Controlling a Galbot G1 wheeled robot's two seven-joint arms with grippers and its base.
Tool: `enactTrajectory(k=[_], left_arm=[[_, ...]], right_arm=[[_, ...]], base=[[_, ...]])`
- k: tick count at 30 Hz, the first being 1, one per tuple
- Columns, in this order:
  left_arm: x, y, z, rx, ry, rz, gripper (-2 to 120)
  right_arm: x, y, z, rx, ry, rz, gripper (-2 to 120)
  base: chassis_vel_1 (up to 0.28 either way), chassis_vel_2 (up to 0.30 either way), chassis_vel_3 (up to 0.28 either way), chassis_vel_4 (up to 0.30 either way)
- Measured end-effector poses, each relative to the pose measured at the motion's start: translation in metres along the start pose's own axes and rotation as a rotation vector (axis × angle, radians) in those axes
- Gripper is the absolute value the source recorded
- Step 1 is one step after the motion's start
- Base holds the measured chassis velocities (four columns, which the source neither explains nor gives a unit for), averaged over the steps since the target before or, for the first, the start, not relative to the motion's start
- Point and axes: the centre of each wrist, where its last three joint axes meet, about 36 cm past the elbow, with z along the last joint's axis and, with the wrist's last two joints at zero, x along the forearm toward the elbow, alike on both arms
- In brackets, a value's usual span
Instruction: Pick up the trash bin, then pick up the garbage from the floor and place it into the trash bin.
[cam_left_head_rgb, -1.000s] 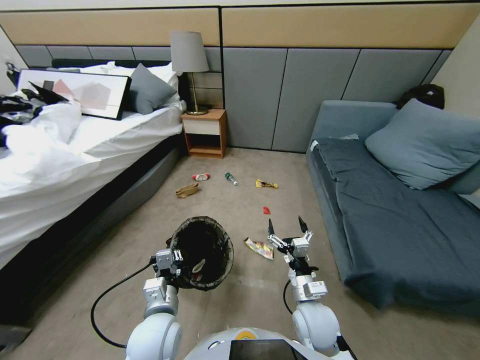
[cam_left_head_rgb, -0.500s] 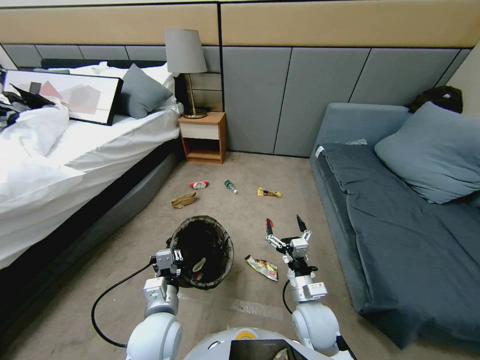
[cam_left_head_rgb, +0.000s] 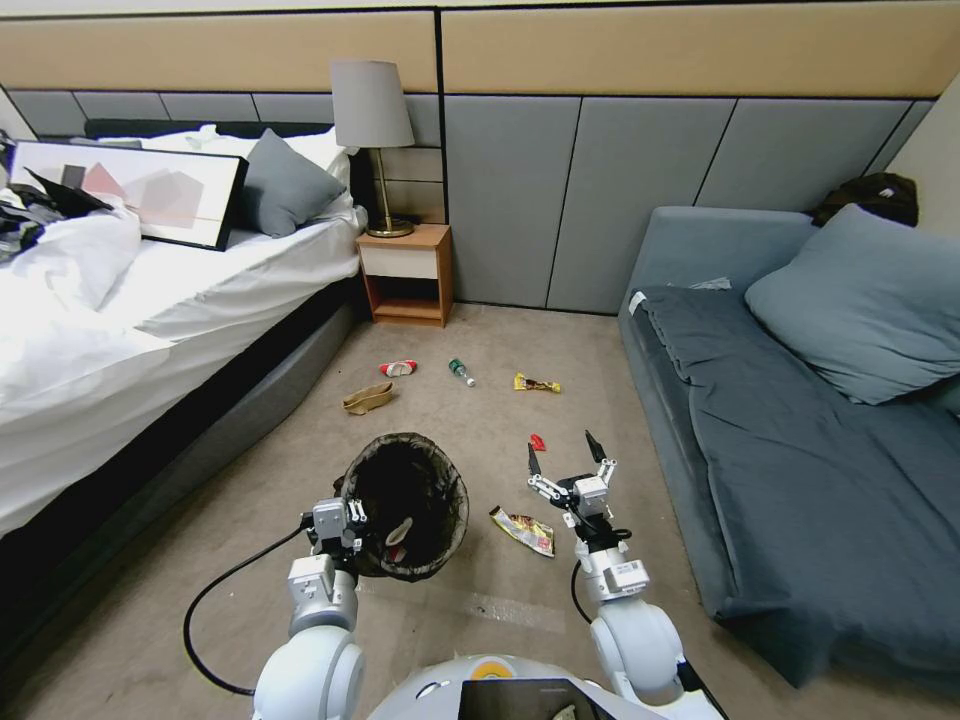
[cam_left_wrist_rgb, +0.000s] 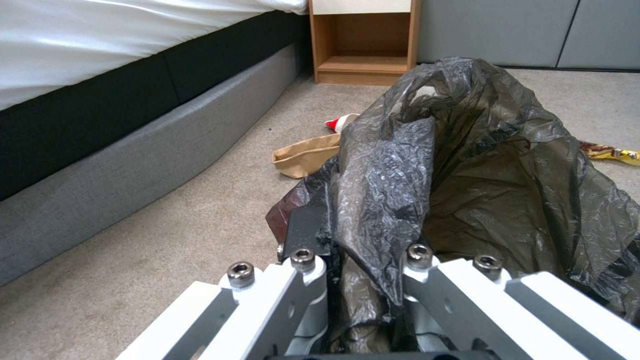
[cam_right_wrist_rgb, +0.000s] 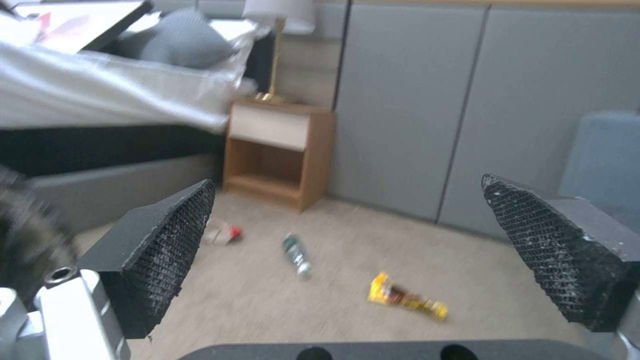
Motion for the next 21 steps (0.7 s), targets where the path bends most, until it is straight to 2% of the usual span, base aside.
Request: enactTrajectory(k=[5, 8, 9, 12, 17, 21], left_arm=[[0.001, 0.0, 0.0, -0.002, 0.0, 0.002, 7], [0.001, 0.0, -0.001, -0.005, -0.002, 0.003, 7], [0.001, 0.0, -0.001, -0.005, -0.002, 0.003, 7], [0.001, 0.0, -0.001, -0.005, -0.002, 0.003, 7], [0.001, 0.0, -0.001, -0.004, -0.004, 0.003, 7], [0.0, 0.0, -0.002, -0.001, -0.008, 0.003, 7]], right_arm=[[-0.001, -0.007, 0.015, -0.001, 0.06, -0.051, 100], [0.003, -0.013, 0.032, -0.008, 0.154, -0.113, 100], [0.003, -0.013, 0.032, -0.008, 0.154, -0.113, 100], [0.011, -0.023, 0.055, 0.032, 0.242, -0.194, 100], [0.021, -0.034, 0.075, 0.07, 0.317, -0.28, 100], [0.028, -0.053, 0.105, 0.109, 0.404, -0.387, 100]], base=[[0.0, 0.0, 0.0, 0.0], [0.0, 0.0, 0.0, 0.0], [0.0, 0.0, 0.0, 0.0], [0.0, 0.0, 0.0, 0.0], [0.0, 0.0, 0.0, 0.0], [0.0, 0.0, 0.0, 0.0]])
